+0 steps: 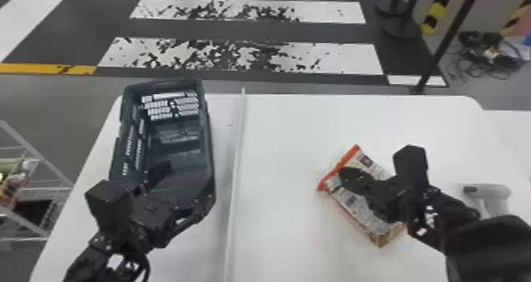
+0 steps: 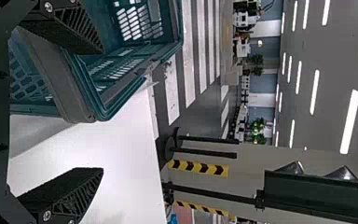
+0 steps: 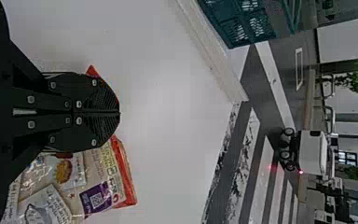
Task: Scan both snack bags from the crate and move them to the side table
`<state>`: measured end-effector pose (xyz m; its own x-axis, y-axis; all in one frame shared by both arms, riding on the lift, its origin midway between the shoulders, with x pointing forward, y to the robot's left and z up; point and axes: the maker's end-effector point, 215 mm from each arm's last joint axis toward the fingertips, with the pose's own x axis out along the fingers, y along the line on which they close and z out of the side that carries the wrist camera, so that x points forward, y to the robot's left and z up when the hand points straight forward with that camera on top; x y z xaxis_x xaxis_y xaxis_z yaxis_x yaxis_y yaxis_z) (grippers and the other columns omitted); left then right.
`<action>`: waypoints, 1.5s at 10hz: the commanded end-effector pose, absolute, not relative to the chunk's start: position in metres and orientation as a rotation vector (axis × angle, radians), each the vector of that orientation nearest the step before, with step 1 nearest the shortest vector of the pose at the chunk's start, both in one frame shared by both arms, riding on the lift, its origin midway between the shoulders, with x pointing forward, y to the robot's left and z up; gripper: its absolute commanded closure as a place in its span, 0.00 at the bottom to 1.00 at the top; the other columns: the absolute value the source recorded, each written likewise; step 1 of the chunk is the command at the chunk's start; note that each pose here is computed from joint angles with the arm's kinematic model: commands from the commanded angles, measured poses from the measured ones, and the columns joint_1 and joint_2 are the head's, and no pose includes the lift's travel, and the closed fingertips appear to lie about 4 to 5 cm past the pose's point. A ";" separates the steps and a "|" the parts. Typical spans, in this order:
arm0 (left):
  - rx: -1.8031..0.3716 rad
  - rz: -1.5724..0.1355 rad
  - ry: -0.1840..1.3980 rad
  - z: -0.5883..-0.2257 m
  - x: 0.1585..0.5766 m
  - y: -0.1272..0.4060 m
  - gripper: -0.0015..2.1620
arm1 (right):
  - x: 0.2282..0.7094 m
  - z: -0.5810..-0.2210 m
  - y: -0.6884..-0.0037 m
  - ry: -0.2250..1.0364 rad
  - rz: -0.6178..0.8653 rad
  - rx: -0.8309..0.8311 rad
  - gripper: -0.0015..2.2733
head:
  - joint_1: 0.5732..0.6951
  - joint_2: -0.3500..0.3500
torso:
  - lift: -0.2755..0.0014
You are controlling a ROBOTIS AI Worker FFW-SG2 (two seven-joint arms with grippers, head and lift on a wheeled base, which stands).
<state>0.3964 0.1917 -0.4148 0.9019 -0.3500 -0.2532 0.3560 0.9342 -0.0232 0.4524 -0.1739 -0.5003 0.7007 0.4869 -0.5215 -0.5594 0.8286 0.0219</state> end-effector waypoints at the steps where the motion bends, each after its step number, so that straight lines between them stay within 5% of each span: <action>1: 0.025 -0.366 0.257 -0.414 0.396 0.192 0.05 | 0.443 -0.473 -0.164 0.508 0.600 -0.128 0.99 | 1.00 0.53 | 0.72; 8: 0.030 -0.372 0.255 -0.413 0.396 0.191 0.05 | 0.416 -0.526 -0.103 0.625 0.743 -0.214 0.99 | 1.00 0.65 | 0.72; 15: 0.028 -0.370 0.258 -0.414 0.395 0.189 0.05 | 0.461 -0.543 -0.122 0.638 0.669 -0.252 0.99 | 1.00 0.64 | 0.72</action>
